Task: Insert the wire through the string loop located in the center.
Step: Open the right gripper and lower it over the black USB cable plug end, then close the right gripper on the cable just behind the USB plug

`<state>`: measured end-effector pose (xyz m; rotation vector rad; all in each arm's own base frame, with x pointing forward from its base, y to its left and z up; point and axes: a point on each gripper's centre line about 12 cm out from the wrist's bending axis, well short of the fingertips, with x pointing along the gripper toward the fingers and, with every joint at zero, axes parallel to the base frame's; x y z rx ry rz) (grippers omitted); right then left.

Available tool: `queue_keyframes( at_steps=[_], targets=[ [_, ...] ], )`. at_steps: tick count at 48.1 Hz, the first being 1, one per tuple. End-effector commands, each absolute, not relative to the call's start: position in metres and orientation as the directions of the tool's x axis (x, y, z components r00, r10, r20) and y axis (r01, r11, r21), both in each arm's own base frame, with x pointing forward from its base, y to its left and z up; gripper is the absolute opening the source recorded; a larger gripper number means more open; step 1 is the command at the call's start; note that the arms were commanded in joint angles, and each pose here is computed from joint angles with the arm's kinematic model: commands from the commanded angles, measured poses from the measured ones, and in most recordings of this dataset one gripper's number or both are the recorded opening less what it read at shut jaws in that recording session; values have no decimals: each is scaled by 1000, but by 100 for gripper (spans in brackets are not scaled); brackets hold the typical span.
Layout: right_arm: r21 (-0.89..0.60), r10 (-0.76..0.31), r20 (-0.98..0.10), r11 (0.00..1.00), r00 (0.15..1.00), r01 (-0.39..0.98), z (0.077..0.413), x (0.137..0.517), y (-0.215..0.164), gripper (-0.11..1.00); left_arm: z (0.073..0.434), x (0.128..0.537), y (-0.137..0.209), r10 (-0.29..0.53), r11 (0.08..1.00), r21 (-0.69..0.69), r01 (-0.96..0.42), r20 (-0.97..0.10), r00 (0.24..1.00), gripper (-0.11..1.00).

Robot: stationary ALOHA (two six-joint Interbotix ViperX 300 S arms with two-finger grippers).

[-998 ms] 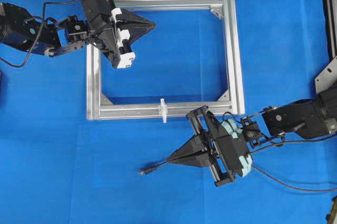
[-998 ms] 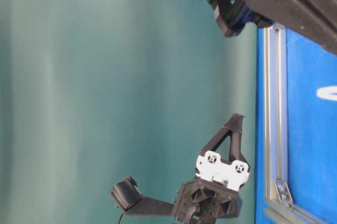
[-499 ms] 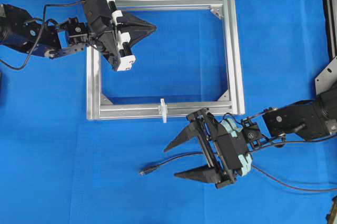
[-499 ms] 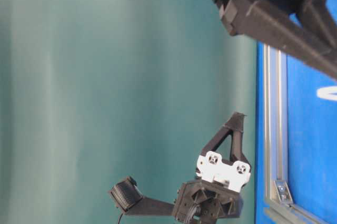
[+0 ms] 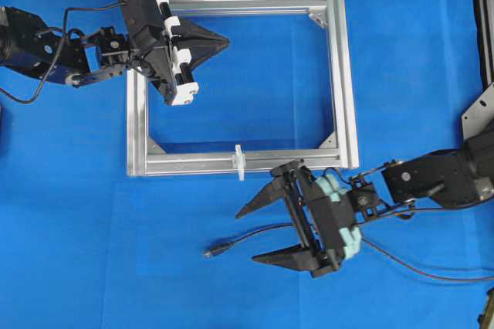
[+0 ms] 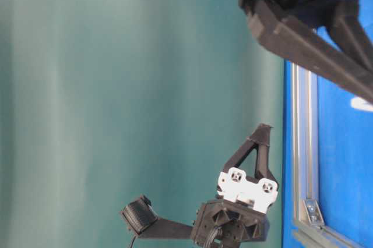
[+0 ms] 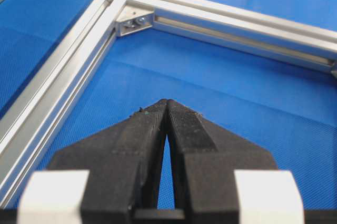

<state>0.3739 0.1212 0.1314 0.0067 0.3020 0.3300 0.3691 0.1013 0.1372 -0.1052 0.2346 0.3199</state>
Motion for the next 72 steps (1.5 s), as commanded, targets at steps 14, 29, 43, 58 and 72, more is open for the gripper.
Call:
queue_keyframes(
  at_steps=[14,29,43,58,72],
  targets=[
    [93,278,-368,960,887,-263,94,393,125,83,151,371,100,296,947,-65,-315,-206,933,0],
    [102,266,-393,964,880,-245,82,394,125,83,151,371,100,296,947,-60,-314,-206,933,0],
    [101,265,-394,964,880,-244,80,393,124,59,151,371,100,296,947,-60,-314,-206,933,0],
    [101,268,-383,963,884,-248,81,387,123,-2,150,371,100,296,948,-59,-314,-207,932,0],
    [99,271,-381,962,884,-252,82,388,124,-2,151,371,100,296,948,-59,-314,-206,933,0]
  ],
)
